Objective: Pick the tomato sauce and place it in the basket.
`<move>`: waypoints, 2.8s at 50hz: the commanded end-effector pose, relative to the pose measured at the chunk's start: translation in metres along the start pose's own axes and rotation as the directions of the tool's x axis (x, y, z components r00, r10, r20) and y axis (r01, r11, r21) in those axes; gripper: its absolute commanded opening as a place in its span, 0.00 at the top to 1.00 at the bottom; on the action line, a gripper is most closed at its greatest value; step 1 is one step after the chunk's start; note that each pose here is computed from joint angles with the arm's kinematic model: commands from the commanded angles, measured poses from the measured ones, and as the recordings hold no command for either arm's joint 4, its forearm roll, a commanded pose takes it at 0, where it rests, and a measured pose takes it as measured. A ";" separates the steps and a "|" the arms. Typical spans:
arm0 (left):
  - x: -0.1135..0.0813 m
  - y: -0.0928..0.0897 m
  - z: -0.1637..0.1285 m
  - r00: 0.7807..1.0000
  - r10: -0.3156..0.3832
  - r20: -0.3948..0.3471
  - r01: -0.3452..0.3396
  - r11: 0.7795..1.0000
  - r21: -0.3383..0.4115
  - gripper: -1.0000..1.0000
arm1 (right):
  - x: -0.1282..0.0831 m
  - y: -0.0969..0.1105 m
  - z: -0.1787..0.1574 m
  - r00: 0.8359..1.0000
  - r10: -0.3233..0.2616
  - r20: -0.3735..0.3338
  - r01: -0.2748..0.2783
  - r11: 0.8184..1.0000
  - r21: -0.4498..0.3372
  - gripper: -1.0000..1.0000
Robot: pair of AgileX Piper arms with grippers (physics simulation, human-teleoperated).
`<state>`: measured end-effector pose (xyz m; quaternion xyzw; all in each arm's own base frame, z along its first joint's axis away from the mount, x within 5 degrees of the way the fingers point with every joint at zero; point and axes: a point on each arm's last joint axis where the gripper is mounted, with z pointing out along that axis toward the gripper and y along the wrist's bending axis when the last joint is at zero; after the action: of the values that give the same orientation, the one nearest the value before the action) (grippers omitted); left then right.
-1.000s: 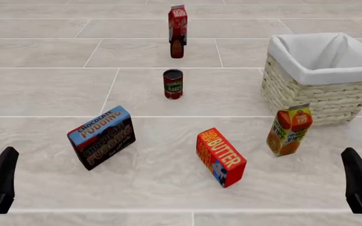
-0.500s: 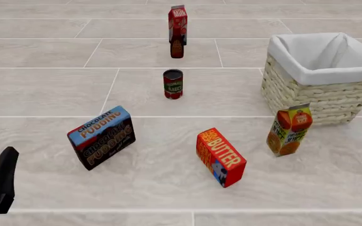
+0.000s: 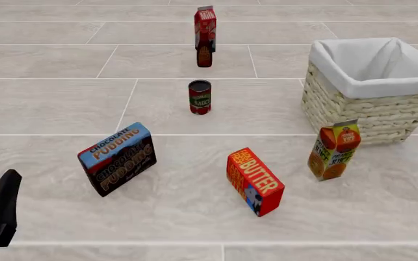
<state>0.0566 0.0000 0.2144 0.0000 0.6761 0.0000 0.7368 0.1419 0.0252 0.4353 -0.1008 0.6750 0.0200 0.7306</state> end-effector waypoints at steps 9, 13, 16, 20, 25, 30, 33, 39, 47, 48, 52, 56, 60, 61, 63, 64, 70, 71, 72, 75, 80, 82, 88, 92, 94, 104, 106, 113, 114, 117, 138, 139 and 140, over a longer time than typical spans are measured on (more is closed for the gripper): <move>0.000 0.000 0.000 1.000 0.000 0.000 0.000 1.000 0.000 0.00 | -0.037 0.057 0.121 0.993 -0.048 -0.107 0.020 0.969 -0.245 0.00; 0.000 0.000 0.000 1.000 0.000 0.000 0.000 1.000 0.000 0.00 | -0.039 0.064 0.136 0.991 -0.048 -0.125 0.014 0.966 -0.259 0.00; 0.000 0.000 0.000 1.000 0.000 0.000 0.000 1.000 0.000 0.00 | -0.039 0.072 0.153 0.989 -0.049 -0.142 0.009 0.962 -0.272 0.00; 0.000 0.000 0.000 1.000 0.000 0.000 0.000 1.000 0.000 0.00 | -0.034 0.081 0.176 0.985 -0.046 -0.167 -0.003 0.960 -0.281 0.00; 0.000 0.000 0.000 1.000 0.000 0.000 0.000 1.000 0.000 0.00 | -0.030 0.096 0.194 0.979 -0.024 -0.201 -0.038 0.953 -0.302 0.00; 0.000 0.000 0.000 1.000 0.000 0.000 0.000 1.000 0.000 0.00 | -0.021 0.108 0.216 0.973 -0.031 -0.229 -0.044 0.949 -0.314 0.00; 0.000 0.000 0.000 1.000 0.000 0.000 0.000 1.000 0.000 0.00 | -0.016 0.113 0.228 0.969 -0.036 -0.243 -0.044 0.947 -0.317 0.00; 0.000 0.000 0.000 1.000 0.000 0.000 0.000 1.000 0.000 0.00 | -0.007 0.120 0.247 0.963 -0.045 -0.267 -0.044 0.947 -0.319 0.00; 0.000 0.000 0.000 1.000 0.000 0.000 0.000 1.000 0.000 0.00 | 0.010 0.133 0.267 0.953 -0.059 -0.298 -0.045 0.943 -0.331 0.00; 0.000 0.000 0.000 1.000 0.000 0.000 0.000 1.000 0.000 0.00 | 0.010 0.133 0.267 0.953 -0.059 -0.298 -0.045 0.943 -0.331 0.00; 0.000 0.000 0.000 1.000 0.000 0.000 0.000 1.000 0.000 0.00 | 0.019 0.137 0.277 0.947 -0.061 -0.316 -0.050 0.942 -0.331 0.00; 0.000 0.000 0.000 1.000 0.000 0.000 0.000 1.000 0.000 0.00 | 0.028 0.142 0.286 0.941 -0.073 -0.331 -0.046 0.941 -0.337 0.00; 0.000 0.000 0.000 1.000 0.000 0.000 0.000 1.000 0.000 0.00 | 0.033 0.146 0.290 0.937 -0.082 -0.339 -0.042 0.939 -0.343 0.00; 0.000 0.000 0.000 1.000 0.000 0.000 0.000 1.000 0.000 0.00 | 0.035 0.147 0.291 0.936 -0.083 -0.341 -0.042 0.939 -0.342 0.00; 0.000 0.000 0.000 1.000 0.000 0.000 0.000 1.000 0.000 0.00 | 0.038 0.149 0.294 0.934 -0.087 -0.347 -0.041 0.937 -0.346 0.00; 0.000 0.000 0.000 1.000 0.000 0.000 0.000 1.000 0.000 0.00 | 0.040 0.149 0.296 0.933 -0.090 -0.349 -0.039 0.938 -0.345 0.00; 0.000 0.000 0.000 1.000 0.000 0.000 0.000 1.000 0.000 0.00 | 0.049 0.153 0.302 0.926 -0.097 -0.364 -0.039 0.937 -0.348 0.00; 0.000 0.000 0.000 1.000 0.000 0.000 0.000 1.000 0.000 0.00 | 0.052 0.154 0.304 0.924 -0.099 -0.368 -0.039 0.936 -0.349 0.00; 0.000 0.000 0.000 1.000 0.000 0.000 0.000 1.000 0.000 0.00 | 0.053 0.155 0.305 0.923 -0.099 -0.371 -0.040 0.936 -0.350 0.00; 0.000 0.000 0.000 1.000 0.000 0.000 0.000 1.000 0.000 0.00 | 0.058 0.158 0.309 0.920 -0.100 -0.380 -0.043 0.935 -0.351 0.00; 0.000 0.000 0.000 1.000 0.000 0.000 0.000 1.000 0.000 0.00 | 0.065 0.160 0.314 0.915 -0.105 -0.391 -0.043 0.935 -0.351 0.00; 0.000 0.000 0.000 1.000 0.000 0.000 0.000 1.000 0.000 0.00 | 0.068 0.163 0.316 0.912 -0.105 -0.397 -0.046 0.934 -0.354 0.00; 0.000 0.000 0.000 1.000 0.000 0.000 0.000 1.000 0.000 0.00 | 0.077 0.167 0.323 0.904 -0.119 -0.410 -0.040 0.933 -0.359 0.00; 0.000 0.000 0.000 1.000 0.000 0.000 0.000 1.000 0.000 0.00 | 0.082 0.168 0.328 0.900 -0.125 -0.417 -0.037 0.933 -0.359 0.00; 0.000 0.000 0.000 1.000 0.000 0.000 0.000 1.000 0.000 0.00 | 0.083 0.168 0.330 0.899 -0.123 -0.420 -0.039 0.933 -0.357 0.00; 0.000 0.000 0.000 1.000 0.000 0.000 0.000 1.000 0.000 0.00 | 0.099 0.175 0.338 0.885 -0.131 -0.446 -0.045 0.931 -0.362 0.00; 0.000 0.000 0.000 1.000 0.000 0.000 0.000 1.000 0.000 0.00 | 0.102 0.177 0.339 0.882 -0.137 -0.451 -0.042 0.930 -0.365 0.00; 0.000 0.000 0.000 1.000 0.000 0.000 0.000 1.000 0.000 0.00 | 0.113 0.179 0.344 0.873 -0.140 -0.467 -0.046 0.930 -0.364 0.00; 0.000 0.000 0.000 1.000 0.000 0.000 0.000 1.000 0.000 0.00 | 0.114 0.179 0.345 0.872 -0.139 -0.470 -0.047 0.931 -0.363 0.00; 0.000 0.000 0.000 1.000 0.000 0.000 0.000 1.000 0.000 0.00 | 0.117 0.181 0.346 0.869 -0.143 -0.474 -0.046 0.930 -0.366 0.00; 0.000 0.000 0.000 1.000 0.000 0.000 0.000 1.000 0.000 0.00 | 0.138 0.182 0.364 0.855 -0.146 -0.498 -0.047 0.934 -0.354 0.00; 0.000 0.000 0.000 1.000 0.000 0.000 0.000 1.000 0.000 0.00 | 0.138 0.182 0.364 0.854 -0.145 -0.499 -0.048 0.934 -0.354 0.00; 0.000 0.000 0.000 1.000 0.000 0.000 0.000 1.000 0.000 0.00 | 0.139 0.182 0.364 0.854 -0.145 -0.500 -0.048 0.934 -0.354 0.00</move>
<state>0.0566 0.0000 0.2144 0.0000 0.6761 0.0000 0.7368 0.4746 0.2509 0.3098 -0.2508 0.8250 0.0962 0.4972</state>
